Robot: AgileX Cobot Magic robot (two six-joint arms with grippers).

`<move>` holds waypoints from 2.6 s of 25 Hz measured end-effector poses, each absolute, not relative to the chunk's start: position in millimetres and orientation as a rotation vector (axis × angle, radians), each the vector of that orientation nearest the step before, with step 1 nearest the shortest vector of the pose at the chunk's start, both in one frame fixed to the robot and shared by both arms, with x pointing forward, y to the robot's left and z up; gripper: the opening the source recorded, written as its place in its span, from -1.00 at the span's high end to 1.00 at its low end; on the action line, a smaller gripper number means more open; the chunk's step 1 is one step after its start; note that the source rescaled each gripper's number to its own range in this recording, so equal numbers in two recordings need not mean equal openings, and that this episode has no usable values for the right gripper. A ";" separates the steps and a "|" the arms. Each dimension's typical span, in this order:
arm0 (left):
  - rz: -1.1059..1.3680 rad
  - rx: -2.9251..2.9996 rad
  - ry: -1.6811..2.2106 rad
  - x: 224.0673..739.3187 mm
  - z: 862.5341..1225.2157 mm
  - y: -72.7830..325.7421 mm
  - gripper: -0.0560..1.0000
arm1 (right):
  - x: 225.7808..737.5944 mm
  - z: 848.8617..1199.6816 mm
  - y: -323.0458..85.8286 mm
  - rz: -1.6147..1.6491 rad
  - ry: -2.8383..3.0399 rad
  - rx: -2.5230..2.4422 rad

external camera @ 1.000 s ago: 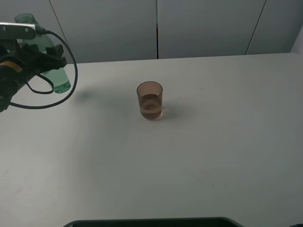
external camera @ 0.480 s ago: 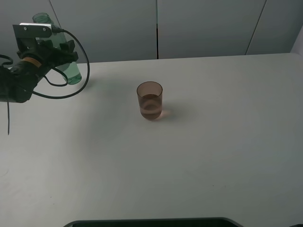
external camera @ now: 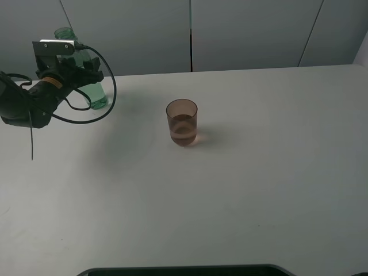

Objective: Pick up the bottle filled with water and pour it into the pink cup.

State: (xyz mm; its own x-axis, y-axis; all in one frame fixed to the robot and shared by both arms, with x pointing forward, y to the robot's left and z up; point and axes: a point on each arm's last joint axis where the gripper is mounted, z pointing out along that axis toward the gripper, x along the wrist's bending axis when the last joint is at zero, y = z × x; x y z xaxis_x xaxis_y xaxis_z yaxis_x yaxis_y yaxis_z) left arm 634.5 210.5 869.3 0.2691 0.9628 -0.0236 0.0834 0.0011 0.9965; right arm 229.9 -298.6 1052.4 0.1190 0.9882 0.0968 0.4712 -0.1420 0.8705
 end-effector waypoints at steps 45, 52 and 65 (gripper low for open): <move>0.917 1.415 1.191 602.0 1035.6 221.9 -0.98 | 229.9 1052.4 -298.6 0.951 1.430 1.709; 0.816 1.584 1.515 598.1 1089.3 254.5 -0.98 | 229.9 1052.4 -298.6 0.951 1.430 1.709; 0.408 1.928 2.155 553.0 1114.5 323.1 -0.98 | 229.9 1052.4 -298.6 0.951 1.430 1.709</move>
